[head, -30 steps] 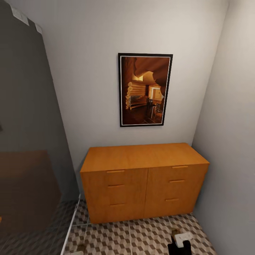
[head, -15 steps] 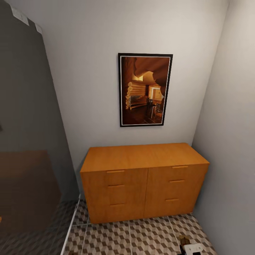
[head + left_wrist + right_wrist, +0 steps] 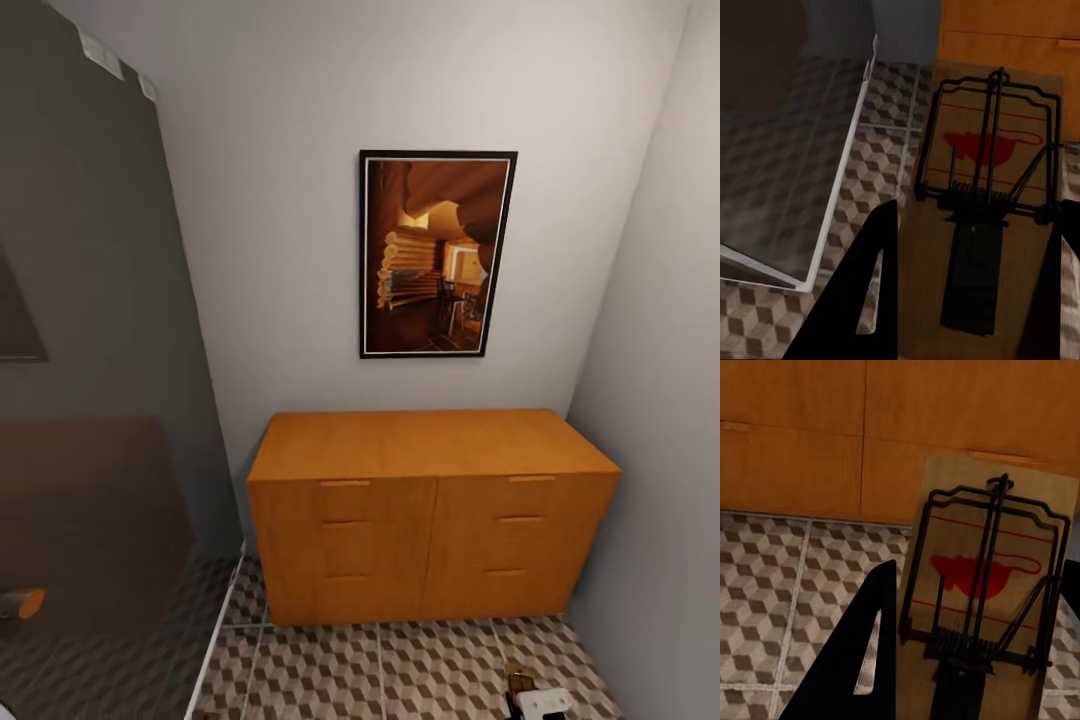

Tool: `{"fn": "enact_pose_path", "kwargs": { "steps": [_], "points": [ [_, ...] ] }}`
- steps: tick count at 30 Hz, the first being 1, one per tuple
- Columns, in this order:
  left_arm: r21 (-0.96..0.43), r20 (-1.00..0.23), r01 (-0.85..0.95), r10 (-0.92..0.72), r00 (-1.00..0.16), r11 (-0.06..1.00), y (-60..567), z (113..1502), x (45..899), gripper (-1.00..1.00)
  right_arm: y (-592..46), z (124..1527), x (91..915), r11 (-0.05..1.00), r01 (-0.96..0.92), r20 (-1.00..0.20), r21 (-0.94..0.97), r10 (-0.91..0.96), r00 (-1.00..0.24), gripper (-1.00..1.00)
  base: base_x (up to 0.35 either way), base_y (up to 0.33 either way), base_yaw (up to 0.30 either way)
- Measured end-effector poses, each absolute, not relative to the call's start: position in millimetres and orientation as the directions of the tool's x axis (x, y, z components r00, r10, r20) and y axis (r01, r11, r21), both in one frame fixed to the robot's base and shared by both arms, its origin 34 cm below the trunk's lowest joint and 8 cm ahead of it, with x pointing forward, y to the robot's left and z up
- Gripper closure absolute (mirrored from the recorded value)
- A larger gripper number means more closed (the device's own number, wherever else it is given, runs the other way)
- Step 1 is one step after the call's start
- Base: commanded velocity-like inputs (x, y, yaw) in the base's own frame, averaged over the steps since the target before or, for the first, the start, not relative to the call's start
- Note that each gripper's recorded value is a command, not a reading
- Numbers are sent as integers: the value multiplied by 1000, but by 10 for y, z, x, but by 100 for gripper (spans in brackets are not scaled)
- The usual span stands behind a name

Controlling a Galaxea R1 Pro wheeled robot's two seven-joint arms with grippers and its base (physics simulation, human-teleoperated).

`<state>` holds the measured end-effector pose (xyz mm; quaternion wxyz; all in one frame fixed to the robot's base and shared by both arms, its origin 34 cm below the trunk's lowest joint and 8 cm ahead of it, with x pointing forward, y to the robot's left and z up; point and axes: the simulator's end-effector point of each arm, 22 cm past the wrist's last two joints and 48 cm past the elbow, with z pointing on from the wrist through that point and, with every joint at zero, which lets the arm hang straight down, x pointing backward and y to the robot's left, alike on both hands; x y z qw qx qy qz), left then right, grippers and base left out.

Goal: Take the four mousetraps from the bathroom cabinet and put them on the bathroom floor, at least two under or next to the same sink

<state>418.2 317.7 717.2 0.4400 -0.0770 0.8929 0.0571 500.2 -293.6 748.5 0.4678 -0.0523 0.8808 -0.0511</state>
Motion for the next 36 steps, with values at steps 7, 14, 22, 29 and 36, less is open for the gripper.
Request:
{"fn": "enact_pose_path", "kwargs": {
  "steps": [7,14,22,29,36],
  "points": [
    [34,-794,-184,-85,-602,982,3161,7170,4182,100,-2916,7487,5007,990,-45,-820,-137,-139,-556,100,0,0,299],
    [29,-794,-187,-91,-601,982,3134,7170,4186,100,-2913,7483,5001,990,-45,-819,-136,-138,-557,100,0,0,300],
    [29,-793,-192,-95,-602,981,3138,7165,4178,100,-2913,7485,5003,990,-45,-819,-136,-138,-556,100,0,0,300],
    [52,-793,-227,-98,-602,972,3232,7168,4154,100,-2913,7484,5003,990,-45,-819,-136,-138,-556,100,0,0,300],
    [56,-793,-233,-99,-601,971,3249,7169,4151,100,-2915,7484,5003,990,-44,-819,-136,-137,-557,100,0,0,300]
  ]
}}
